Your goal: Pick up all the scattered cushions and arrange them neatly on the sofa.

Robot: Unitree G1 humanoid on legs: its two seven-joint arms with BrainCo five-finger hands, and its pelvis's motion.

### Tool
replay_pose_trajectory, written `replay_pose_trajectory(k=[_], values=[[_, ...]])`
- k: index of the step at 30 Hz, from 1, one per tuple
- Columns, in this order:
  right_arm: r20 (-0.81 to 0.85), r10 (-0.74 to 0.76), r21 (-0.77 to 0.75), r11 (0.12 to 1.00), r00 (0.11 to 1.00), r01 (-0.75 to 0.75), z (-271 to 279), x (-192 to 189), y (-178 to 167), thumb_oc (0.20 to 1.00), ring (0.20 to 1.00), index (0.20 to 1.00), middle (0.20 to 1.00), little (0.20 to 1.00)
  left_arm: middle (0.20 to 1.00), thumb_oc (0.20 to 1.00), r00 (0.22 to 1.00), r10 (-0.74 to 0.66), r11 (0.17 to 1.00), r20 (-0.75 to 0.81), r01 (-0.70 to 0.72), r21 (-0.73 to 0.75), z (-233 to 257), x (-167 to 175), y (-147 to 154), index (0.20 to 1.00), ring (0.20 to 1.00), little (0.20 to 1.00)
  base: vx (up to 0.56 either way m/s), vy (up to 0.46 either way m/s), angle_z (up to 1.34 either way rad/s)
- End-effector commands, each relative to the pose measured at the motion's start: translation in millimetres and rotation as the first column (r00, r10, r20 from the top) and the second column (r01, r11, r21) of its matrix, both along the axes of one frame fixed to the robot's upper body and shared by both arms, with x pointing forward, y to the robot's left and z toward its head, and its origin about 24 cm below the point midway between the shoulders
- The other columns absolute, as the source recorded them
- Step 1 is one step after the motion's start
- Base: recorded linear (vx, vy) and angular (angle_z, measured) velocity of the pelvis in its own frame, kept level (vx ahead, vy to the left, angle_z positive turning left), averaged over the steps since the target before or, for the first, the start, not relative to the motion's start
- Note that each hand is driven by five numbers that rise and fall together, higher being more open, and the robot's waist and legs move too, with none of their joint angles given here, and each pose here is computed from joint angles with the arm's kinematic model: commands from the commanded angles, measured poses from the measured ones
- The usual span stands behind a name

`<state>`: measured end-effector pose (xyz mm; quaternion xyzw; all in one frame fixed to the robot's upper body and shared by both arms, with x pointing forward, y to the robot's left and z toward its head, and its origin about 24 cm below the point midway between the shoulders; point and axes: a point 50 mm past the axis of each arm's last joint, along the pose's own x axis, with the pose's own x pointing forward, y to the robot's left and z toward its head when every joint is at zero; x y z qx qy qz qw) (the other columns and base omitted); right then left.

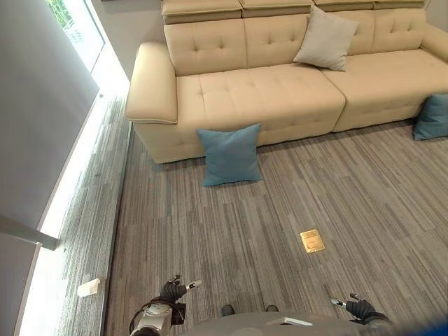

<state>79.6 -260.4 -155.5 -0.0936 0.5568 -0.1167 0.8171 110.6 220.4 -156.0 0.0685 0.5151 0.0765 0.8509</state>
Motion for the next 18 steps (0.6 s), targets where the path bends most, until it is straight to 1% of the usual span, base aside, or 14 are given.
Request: replay_pose_trajectory(k=[1, 11, 18], values=[[0.001, 0.03, -0.023, 0.999, 1.0, -0.03, 0.1, 5.8, 1.0, 1.0, 1.0, 1.0, 1.0, 1.0, 1.0, 1.0, 0.998, -0.042, 0.999, 0.038, 0.042, -0.01, 2.1, 19.2, -11.5, 1.0, 1.0, 1.0, 0.0, 0.0, 0.0], [-0.003, 0.052, -0.032, 0.998, 0.999, -0.052, 0.5, 6.8, 0.5, 1.0, 1.0, 1.0, 1.0, 1.0, 1.0, 1.0, 0.999, -0.038, 0.999, 0.023, 0.038, 0.001, 1.6, 17.2, -7.8, 1.0, 1.0, 1.0, 0.01, -0.037, 0.04], [-0.014, 0.109, -0.047, 0.993, 0.994, -0.109, 1.4, 12.3, 0.8, 1.0, 1.0, 1.0, 1.0, 1.0, 1.0, 1.0, 0.997, -0.073, 0.997, -0.028, 0.074, 0.015, -1.8, 8.5, -6.0, 1.0, 1.0, 1.0, -0.01, -0.017, 0.01]])
